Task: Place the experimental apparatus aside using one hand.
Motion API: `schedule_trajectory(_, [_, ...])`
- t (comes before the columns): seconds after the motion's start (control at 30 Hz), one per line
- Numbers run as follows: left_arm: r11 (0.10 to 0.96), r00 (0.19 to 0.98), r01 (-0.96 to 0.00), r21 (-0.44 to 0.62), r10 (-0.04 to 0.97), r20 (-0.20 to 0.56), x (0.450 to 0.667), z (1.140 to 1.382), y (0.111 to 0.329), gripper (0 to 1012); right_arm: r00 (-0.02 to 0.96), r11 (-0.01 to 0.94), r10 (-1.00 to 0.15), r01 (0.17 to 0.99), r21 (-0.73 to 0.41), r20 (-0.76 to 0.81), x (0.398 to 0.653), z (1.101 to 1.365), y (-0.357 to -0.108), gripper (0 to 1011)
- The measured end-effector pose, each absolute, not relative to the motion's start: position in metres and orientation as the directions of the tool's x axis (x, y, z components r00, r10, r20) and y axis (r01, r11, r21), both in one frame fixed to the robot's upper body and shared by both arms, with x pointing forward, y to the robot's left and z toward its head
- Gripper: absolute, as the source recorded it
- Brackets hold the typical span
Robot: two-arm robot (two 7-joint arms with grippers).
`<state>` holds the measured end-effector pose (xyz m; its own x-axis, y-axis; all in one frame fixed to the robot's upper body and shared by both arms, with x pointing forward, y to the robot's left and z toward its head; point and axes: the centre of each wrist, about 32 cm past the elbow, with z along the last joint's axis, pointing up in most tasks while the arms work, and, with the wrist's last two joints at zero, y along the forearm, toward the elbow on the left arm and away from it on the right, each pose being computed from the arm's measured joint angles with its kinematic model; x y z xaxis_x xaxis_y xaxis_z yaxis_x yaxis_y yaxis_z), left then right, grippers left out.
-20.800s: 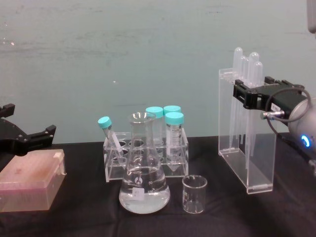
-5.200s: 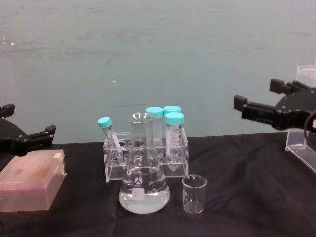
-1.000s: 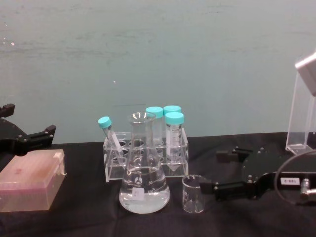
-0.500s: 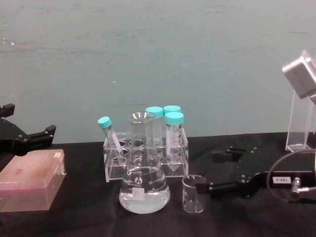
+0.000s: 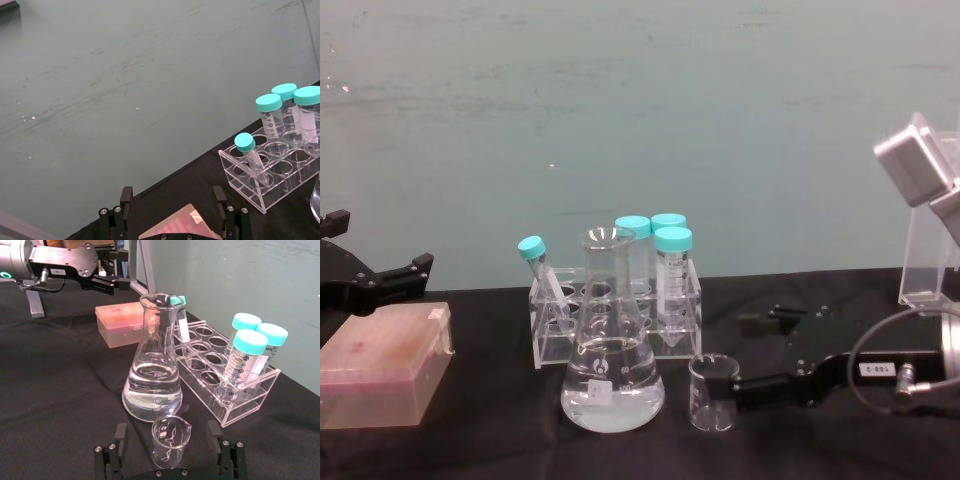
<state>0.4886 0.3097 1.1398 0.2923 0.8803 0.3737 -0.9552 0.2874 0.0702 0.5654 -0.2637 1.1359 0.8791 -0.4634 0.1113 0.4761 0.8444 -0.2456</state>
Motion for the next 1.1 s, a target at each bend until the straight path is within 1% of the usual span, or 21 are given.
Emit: schedule_trajectory(1.1, [0.287, 0.292, -0.955, 0.070, 0.880, 0.374, 0.489, 1.140, 0.310, 1000, 0.887, 0.844, -0.454, 0.459, -0.279, 0.085, 0.584, 1.127, -0.258, 1003])
